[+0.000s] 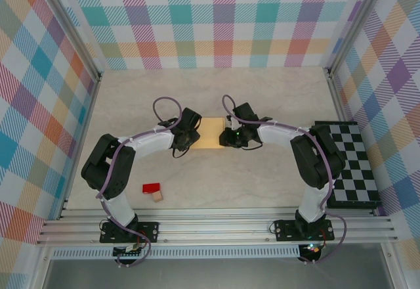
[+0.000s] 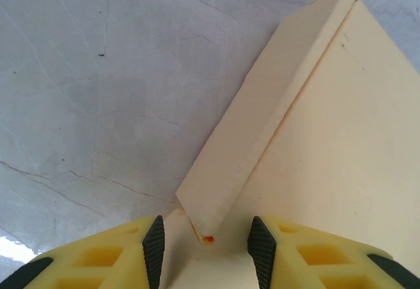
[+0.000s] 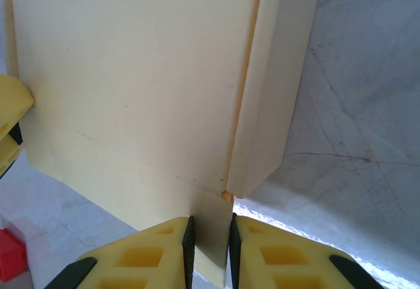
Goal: Fold the paper box
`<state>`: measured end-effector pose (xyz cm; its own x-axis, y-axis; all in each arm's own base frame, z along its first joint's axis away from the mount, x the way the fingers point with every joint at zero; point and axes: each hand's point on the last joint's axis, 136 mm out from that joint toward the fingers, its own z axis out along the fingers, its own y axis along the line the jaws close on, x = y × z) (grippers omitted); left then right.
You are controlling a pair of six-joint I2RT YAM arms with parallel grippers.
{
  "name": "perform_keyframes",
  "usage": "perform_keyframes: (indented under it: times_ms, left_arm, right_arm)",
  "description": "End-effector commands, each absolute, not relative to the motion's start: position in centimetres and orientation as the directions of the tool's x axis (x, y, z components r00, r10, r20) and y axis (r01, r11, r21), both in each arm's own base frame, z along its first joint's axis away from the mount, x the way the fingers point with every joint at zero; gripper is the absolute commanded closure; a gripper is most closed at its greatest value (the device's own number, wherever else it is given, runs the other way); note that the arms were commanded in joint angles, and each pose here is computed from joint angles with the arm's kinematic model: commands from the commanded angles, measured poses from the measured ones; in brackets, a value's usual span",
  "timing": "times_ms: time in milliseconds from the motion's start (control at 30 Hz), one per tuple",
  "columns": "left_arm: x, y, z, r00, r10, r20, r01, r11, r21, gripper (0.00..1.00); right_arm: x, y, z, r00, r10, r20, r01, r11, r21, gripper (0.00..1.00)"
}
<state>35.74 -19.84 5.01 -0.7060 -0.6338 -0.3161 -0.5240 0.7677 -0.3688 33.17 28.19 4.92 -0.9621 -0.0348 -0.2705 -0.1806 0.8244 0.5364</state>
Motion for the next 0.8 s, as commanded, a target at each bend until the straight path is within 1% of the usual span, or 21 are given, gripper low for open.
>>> perform_keyframes:
  times_ms: [0, 400, 600, 767]
  left_arm:
    - [32.63, -18.60, 0.70, -0.772, -0.590, -0.238, -0.544, 0.806, -0.233, 0.57]
    - [32.83, -18.24, 0.70, -0.770, -0.588, -0.247, -0.545, 0.808, -0.222, 0.57]
    - [32.92, -18.27, 0.55, -0.771, -0.589, -0.244, -0.547, 0.808, -0.221, 0.57]
    - [32.85, -18.24, 0.33, -0.771, -0.589, -0.242, -0.548, 0.807, -0.217, 0.57]
  right_arm:
    - [33.51, 27.85, 5.18, -0.955, -0.059, -0.291, -0.202, 0.847, 0.491, 0.75]
    - [33.18, 27.42, 6.07, -0.968, -0.039, -0.248, -0.157, 0.867, 0.474, 0.74]
    - [33.58, 27.43, 5.48, -0.961, -0.059, -0.270, -0.182, 0.870, 0.459, 0.75]
    - [33.85, 27.84, 5.31, -0.953, -0.061, -0.296, -0.203, 0.855, 0.477, 0.76]
